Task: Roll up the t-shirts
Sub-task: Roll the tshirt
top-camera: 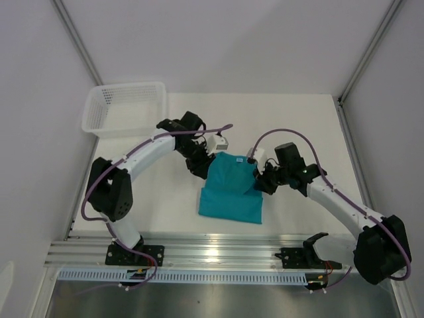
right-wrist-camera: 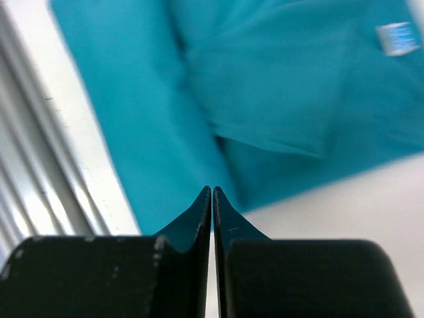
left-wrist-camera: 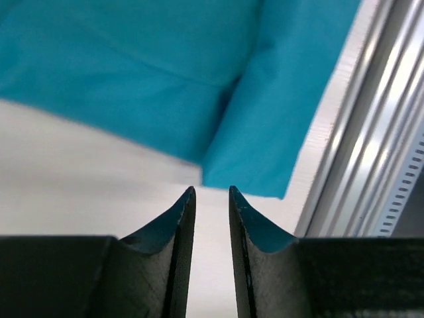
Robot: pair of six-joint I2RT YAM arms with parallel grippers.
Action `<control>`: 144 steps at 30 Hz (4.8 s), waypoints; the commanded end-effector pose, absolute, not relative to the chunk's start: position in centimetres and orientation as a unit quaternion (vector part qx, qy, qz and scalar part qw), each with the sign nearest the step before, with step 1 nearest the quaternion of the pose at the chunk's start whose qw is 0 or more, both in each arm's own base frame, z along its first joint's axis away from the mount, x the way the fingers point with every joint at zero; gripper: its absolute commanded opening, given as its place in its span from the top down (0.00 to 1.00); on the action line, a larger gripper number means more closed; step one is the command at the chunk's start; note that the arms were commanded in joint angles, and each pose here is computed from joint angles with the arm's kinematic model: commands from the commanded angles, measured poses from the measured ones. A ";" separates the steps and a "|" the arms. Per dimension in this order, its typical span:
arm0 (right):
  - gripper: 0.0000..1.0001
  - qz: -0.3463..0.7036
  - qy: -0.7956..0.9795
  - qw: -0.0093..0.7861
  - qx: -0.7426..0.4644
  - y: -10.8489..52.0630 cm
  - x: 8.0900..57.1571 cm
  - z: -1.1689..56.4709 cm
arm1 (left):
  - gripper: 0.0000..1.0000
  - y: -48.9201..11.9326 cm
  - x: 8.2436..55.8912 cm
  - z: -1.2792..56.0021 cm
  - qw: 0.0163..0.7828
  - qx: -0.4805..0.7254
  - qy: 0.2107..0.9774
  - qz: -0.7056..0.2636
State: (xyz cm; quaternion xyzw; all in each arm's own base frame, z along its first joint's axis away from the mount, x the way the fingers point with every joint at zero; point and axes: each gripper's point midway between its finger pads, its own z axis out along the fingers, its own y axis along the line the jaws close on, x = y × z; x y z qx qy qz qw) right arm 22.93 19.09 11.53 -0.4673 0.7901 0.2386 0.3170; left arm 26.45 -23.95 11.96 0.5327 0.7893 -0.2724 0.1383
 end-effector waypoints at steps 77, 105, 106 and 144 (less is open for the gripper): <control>1.00 0.230 0.633 0.214 -0.707 19.9 11.3 5.6 | 0.99 -24.1 13.8 7.3 0.172 0.710 0.641 -0.238; 1.00 0.319 0.704 0.200 -0.602 19.8 17.2 8.4 | 0.99 -24.2 17.1 10.4 0.025 0.583 0.707 -0.401; 1.00 0.311 0.708 0.209 -0.598 19.8 18.0 8.2 | 0.99 -24.2 17.5 10.2 0.024 0.577 0.711 -0.401; 0.64 0.211 0.818 0.320 -0.429 17.3 26.8 12.9 | 0.83 -23.1 25.4 4.5 0.024 0.467 0.827 -0.312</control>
